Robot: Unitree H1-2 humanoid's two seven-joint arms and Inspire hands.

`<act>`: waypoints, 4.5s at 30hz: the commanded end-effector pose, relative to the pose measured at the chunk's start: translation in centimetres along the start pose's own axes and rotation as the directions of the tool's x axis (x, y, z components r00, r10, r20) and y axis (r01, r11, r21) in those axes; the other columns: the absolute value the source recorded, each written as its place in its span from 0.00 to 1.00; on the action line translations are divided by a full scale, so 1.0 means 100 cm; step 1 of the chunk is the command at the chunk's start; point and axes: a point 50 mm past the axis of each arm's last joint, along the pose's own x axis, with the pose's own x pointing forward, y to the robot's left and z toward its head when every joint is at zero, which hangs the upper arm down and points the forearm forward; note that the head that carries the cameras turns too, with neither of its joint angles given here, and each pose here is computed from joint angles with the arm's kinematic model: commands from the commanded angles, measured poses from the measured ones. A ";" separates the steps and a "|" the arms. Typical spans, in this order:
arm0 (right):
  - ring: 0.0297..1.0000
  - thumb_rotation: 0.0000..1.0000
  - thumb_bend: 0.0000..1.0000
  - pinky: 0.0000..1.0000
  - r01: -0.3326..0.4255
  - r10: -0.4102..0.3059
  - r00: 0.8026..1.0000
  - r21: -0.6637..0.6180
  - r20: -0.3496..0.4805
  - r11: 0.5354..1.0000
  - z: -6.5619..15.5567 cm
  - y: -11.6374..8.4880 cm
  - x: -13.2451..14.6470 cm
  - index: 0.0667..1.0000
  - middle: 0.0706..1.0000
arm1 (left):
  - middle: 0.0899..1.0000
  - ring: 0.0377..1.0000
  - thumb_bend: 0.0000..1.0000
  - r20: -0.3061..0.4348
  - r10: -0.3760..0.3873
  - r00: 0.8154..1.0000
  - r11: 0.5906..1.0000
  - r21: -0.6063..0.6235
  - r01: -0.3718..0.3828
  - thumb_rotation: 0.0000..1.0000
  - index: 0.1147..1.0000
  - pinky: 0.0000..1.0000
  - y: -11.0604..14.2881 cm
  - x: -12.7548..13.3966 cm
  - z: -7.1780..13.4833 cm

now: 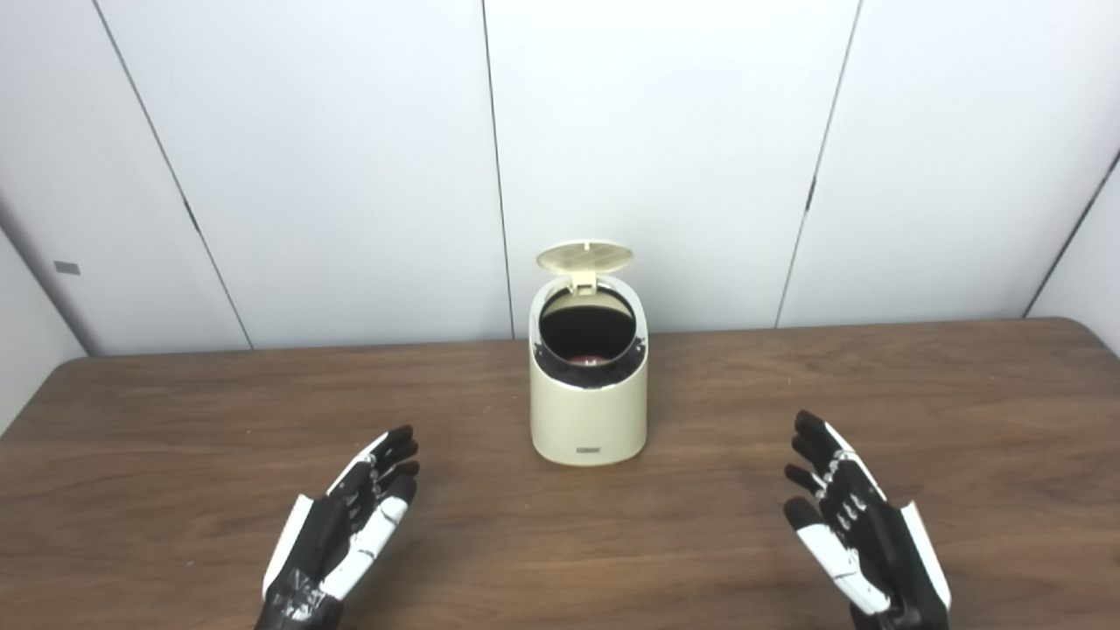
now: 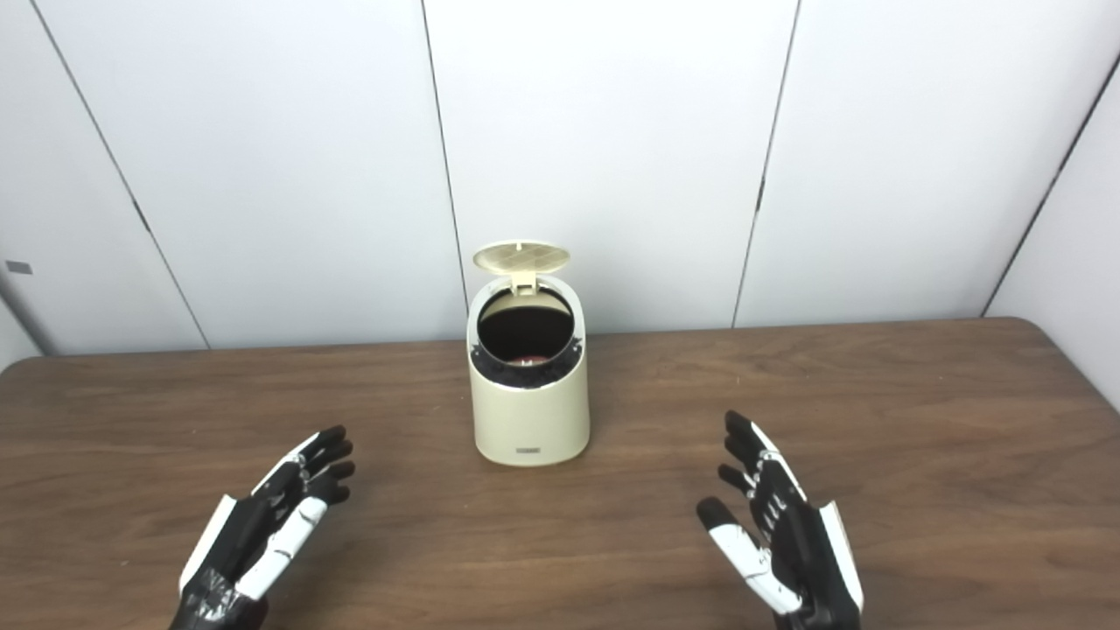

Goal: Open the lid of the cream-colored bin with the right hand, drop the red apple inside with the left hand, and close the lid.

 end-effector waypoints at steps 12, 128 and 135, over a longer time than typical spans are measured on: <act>0.89 0.80 0.67 0.80 -0.101 0.140 0.972 -0.205 0.188 0.974 0.054 -0.001 0.106 0.85 0.89 | 0.88 0.86 0.51 0.012 0.071 0.997 0.996 -0.061 -0.071 0.68 0.91 0.83 -0.015 -0.009 -0.020; 1.00 0.91 0.65 1.00 -0.129 0.577 0.817 -0.978 -0.012 0.162 0.083 0.064 0.167 0.77 1.00 | 0.85 0.83 0.62 0.015 0.136 0.991 0.975 -0.178 -0.131 0.59 0.85 0.81 -0.034 -0.006 -0.015; 1.00 0.94 0.66 1.00 -0.139 0.599 0.799 -0.985 -0.049 0.105 0.078 0.071 0.166 0.72 1.00 | 0.85 0.83 0.63 0.015 0.135 0.991 0.974 -0.187 -0.130 0.57 0.85 0.81 -0.035 -0.007 -0.012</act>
